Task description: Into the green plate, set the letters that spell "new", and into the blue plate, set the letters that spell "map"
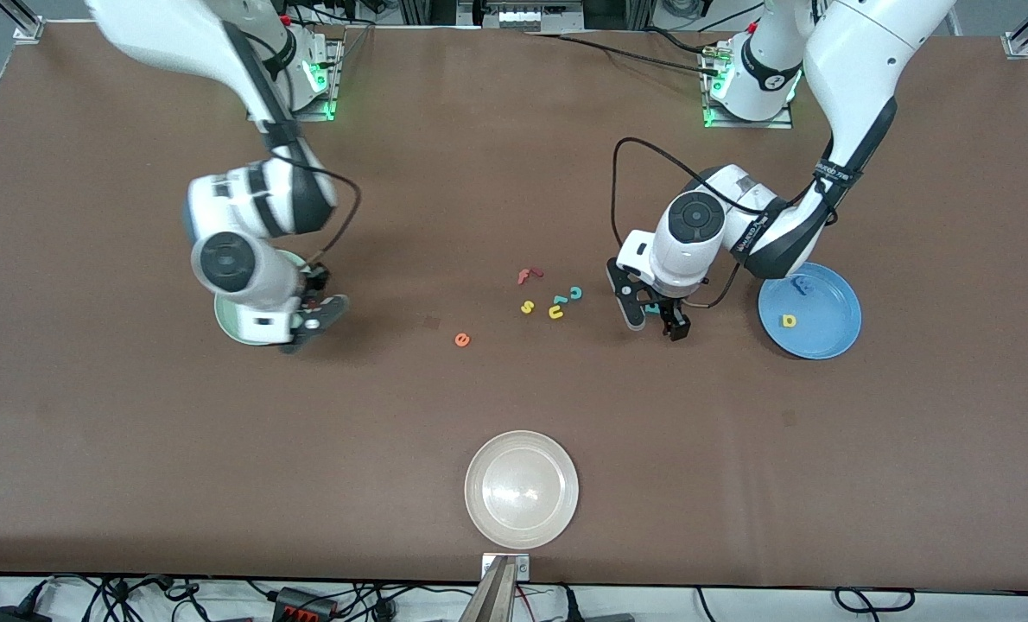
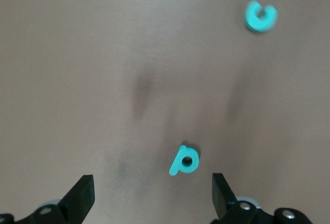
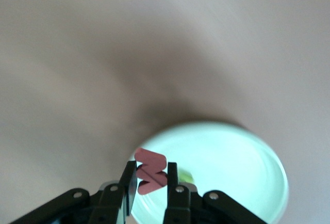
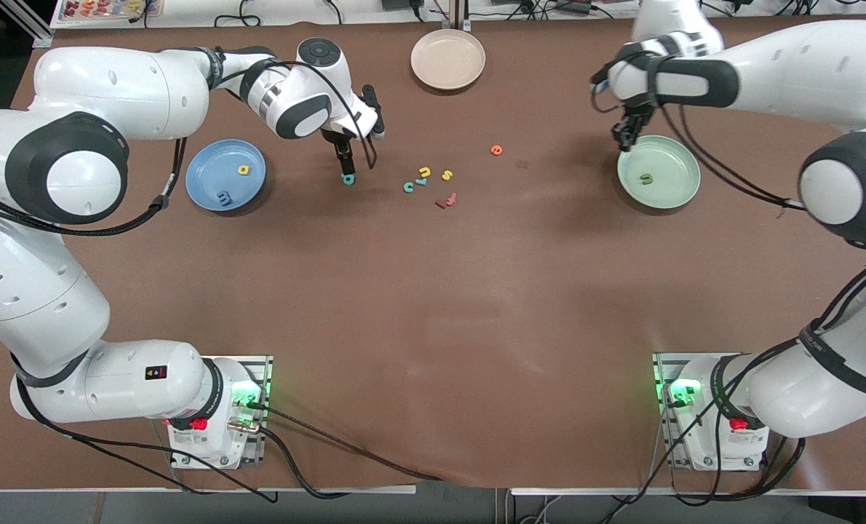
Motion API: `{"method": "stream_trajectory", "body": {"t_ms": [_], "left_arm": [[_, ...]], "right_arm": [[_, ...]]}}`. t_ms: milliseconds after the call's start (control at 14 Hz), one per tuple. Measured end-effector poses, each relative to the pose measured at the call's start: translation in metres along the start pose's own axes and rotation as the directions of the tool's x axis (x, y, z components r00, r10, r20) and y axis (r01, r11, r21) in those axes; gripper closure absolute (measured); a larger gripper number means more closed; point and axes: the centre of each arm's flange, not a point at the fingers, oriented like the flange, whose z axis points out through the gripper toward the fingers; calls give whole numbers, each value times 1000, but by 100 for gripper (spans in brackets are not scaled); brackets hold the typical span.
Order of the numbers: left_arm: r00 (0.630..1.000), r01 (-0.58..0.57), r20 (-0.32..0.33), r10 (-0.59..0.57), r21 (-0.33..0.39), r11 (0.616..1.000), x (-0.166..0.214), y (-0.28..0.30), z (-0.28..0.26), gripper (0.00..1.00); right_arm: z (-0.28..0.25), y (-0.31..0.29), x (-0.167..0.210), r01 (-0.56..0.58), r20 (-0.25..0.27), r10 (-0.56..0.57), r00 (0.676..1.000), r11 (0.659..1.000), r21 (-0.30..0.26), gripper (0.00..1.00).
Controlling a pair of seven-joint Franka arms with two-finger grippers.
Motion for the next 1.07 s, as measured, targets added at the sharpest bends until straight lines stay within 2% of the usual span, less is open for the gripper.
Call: {"method": "stream_trajectory", "body": {"t_ms": [214, 356, 498, 641, 712, 783, 854, 997, 1068], "left_arm": [[981, -192, 2, 192, -28, 981, -11, -3, 12, 2], [971, -238, -3, 238, -60, 969, -13, 2, 28, 3], [966, -258, -9, 258, -78, 963, -10, 6, 37, 16], [962, -274, -13, 274, -82, 958, -5, 11, 38, 19], [960, -280, -14, 280, -84, 956, -3, 14, 39, 19], [959, -285, -16, 285, -84, 955, -2, 16, 39, 20], [957, -290, -22, 289, -79, 954, -1, 18, 40, 30], [951, -309, -22, 308, -65, 949, -1, 22, 43, 32], [948, -318, -19, 317, -61, 946, -1, 22, 44, 37]], "right_arm": [[35, 22, -42, -68, 55, 65, 996, 996, 50, 73], [55, 11, -49, -74, 83, 68, 994, 995, 63, 73], [72, 4, -50, -72, 92, 66, 994, 995, 66, 73], [81, 2, -50, -72, 94, 66, 993, 995, 66, 72], [82, 3, -49, -74, 91, 68, 994, 995, 64, 67], [83, 3, -48, -75, 85, 70, 994, 995, 61, 57], [83, 3, -47, -76, 80, 71, 994, 995, 59, 46], [74, 0, -41, -69, 60, 66, 996, 996, 54, 26], [64, -6, -33, -54, 38, 52, 998, 997, 48, 17]]}}
